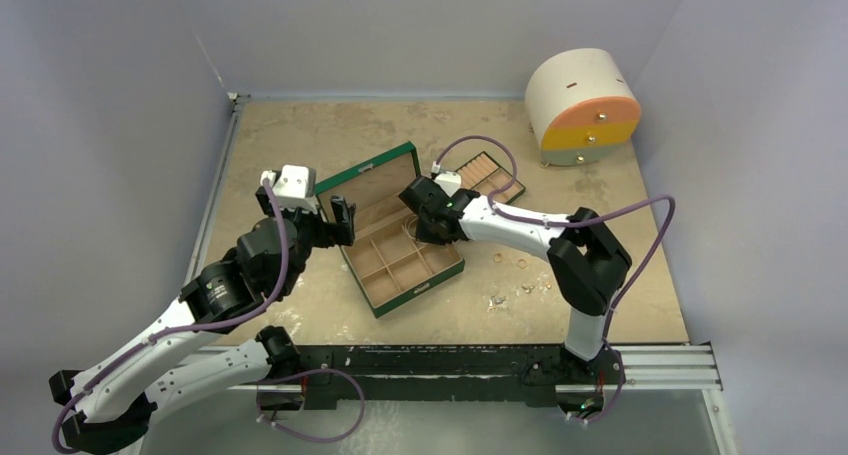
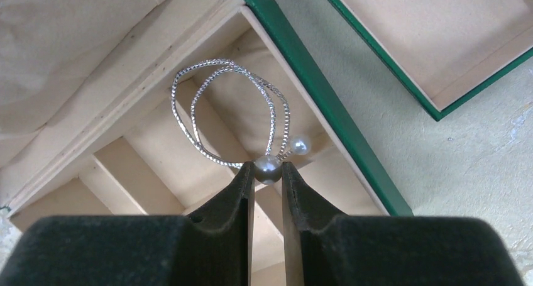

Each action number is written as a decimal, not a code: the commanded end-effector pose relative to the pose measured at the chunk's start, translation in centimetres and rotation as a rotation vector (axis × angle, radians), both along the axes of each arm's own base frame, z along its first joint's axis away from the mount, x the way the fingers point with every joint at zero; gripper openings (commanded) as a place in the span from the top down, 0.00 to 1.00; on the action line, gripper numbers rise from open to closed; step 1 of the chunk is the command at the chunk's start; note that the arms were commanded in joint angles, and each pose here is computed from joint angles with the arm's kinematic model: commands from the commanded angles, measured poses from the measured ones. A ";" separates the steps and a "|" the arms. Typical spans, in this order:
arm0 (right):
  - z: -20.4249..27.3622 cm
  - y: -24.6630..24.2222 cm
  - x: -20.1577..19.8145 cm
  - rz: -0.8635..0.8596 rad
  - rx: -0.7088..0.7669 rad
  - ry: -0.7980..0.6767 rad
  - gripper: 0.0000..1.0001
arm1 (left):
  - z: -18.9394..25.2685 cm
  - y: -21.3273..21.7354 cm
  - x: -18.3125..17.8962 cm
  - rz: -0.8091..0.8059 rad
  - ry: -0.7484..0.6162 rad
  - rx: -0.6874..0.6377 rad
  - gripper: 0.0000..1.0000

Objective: Organize the mixed jewelry

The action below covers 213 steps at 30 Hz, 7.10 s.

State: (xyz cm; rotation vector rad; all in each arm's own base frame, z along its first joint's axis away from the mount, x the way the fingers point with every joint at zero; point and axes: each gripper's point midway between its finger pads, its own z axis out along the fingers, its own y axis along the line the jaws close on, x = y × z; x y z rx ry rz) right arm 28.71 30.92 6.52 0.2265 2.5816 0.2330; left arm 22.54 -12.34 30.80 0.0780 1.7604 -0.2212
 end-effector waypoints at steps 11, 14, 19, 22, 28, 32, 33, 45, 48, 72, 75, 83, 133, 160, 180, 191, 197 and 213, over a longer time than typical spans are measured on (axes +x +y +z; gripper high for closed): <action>0.5 -0.9 2.1 -0.107 -0.024 -0.048 0.98 | 0.7 0.0 0.1 0.004 -0.022 -0.017 0.08; 0.2 -0.8 2.1 -0.104 -0.023 -0.039 0.89 | 0.7 0.0 0.1 0.004 -0.024 -0.018 0.08; 0.2 -0.4 2.0 -0.092 -0.011 -0.036 0.68 | 0.7 0.0 0.1 0.005 -0.023 -0.018 0.08; 0.6 -0.1 1.9 -0.080 0.010 -0.033 0.64 | 0.7 0.1 0.1 0.006 -0.022 -0.016 0.08; 1.7 0.0 1.6 -0.070 0.037 -0.038 0.60 | 0.6 0.0 0.1 0.004 -0.019 -0.012 0.08; 3.2 -0.3 1.4 -0.058 0.056 -0.060 0.59 | 0.6 0.0 0.1 0.007 -0.021 -0.014 0.08; 3.5 -0.4 1.3 -0.052 0.061 -0.065 0.58 | 0.6 0.0 0.1 0.008 -0.021 -0.014 0.08; 8.8 -3.5 -2.1 0.093 0.123 -0.157 0.55 | 0.4 -0.1 0.2 0.007 -0.017 -0.008 0.08; 9.4 -5.7 -2.9 0.099 0.084 -0.199 0.55 | 0.3 -0.1 0.3 0.009 -0.015 -0.004 0.08; 10.3 -16.4 1.8 0.240 -0.227 -0.362 0.56 | -0.2 -0.5 0.6 0.006 -0.002 0.015 0.08; 10.2 -15.0 3.0 0.292 -0.175 -0.381 0.53 | -0.2 -0.5 0.6 0.007 -0.001 0.018 0.08; 8.9 -13.2 6.7 0.353 -0.070 -0.367 0.53 | -0.3 -0.5 0.6 0.011 0.000 0.023 0.08; -2.0 -9.7 13.0 0.478 -0.088 -0.150 0.70 | -0.6 -0.5 0.7 0.012 0.007 0.037 0.08; 4.1 -12.6 14.3 0.346 -0.203 -0.283 1.00 | -0.1 -0.3 0.5 0.012 -0.004 0.019 0.08; 10.8 -6.5 4.5 0.400 -0.205 -0.370 1.00 | 1.1 1.1 0.0 0.051 -0.038 -0.034 0.08; 11.0 -2.1 -0.4 0.464 -0.189 -0.339 1.00 | 2.0 2.4 -0.4 0.092 -0.066 -0.076 0.08; 10.7 1.1 -2.1 0.528 -0.175 -0.341 1.00 | 2.3 3.4 -0.5 0.136 -0.075 -0.087 0.08; 8.0 7.8 -5.1 0.665 -0.183 -0.313 1.00 | 3.4 6.9 -1.2 0.267 -0.122 -0.152 0.08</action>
